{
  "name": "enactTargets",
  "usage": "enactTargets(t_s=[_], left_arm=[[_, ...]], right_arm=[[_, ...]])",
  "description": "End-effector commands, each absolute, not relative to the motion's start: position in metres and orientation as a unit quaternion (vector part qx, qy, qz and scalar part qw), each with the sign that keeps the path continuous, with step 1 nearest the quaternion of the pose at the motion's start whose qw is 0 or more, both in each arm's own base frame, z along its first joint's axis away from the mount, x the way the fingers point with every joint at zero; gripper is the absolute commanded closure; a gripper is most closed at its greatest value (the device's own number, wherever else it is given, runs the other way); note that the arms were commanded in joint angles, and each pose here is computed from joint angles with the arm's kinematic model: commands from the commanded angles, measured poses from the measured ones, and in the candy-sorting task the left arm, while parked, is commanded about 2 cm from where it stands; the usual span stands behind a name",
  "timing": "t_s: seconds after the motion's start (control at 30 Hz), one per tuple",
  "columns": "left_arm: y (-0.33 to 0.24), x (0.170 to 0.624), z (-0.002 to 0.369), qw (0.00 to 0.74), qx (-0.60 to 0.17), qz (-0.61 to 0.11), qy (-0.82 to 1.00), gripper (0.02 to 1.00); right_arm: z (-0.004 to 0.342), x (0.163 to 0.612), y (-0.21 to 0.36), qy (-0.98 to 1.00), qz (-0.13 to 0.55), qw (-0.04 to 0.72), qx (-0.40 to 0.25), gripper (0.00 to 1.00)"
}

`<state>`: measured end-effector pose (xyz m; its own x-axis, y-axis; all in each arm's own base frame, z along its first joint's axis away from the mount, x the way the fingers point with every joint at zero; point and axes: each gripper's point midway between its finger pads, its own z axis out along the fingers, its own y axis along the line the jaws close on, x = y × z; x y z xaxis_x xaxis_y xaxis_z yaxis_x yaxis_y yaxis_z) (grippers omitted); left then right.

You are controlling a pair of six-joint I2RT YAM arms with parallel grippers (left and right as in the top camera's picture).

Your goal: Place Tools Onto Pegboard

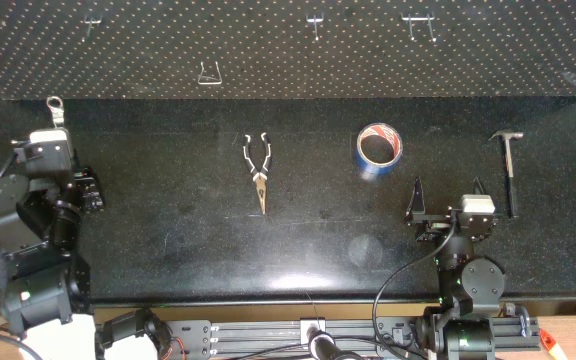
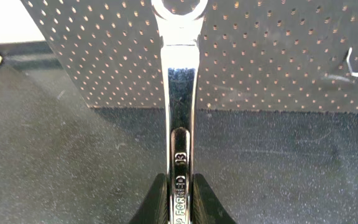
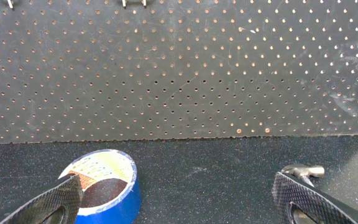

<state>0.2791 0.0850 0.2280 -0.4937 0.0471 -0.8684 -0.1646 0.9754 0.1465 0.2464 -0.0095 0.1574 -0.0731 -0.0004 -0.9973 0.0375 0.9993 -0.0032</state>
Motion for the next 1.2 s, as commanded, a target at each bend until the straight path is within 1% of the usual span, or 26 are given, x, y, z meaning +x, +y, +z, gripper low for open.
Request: enactTargets(t_s=[0.03,0.13,0.27,0.8,0.97,1.2], left_arm=[[0.083,0.287,0.231,0.516,-0.021,0.104,0.85,0.991],[0.074,0.296,0.24,0.54,-0.001,0.082,0.838,0.991],[0.066,0.309,0.231,0.535,0.017,0.048,0.843,0.991],[0.079,0.342,0.229,0.555,0.02,0.057,0.83,0.991],[0.081,0.348,0.223,0.551,0.019,0.055,0.832,0.991],[0.083,0.355,0.224,0.558,0.02,0.058,0.827,0.991]], right_arm=[[0.157,0.246,-0.01,0.732,-0.018,0.682,0.007,0.001],[0.157,0.246,-0.01,0.732,-0.018,0.682,0.007,0.001],[0.157,0.246,-0.01,0.732,-0.018,0.682,0.007,0.001],[0.157,0.246,-0.01,0.732,-0.018,0.682,0.007,0.001],[0.157,0.246,-0.01,0.732,-0.018,0.682,0.007,0.001],[0.157,0.246,-0.01,0.732,-0.018,0.682,0.007,0.001]])
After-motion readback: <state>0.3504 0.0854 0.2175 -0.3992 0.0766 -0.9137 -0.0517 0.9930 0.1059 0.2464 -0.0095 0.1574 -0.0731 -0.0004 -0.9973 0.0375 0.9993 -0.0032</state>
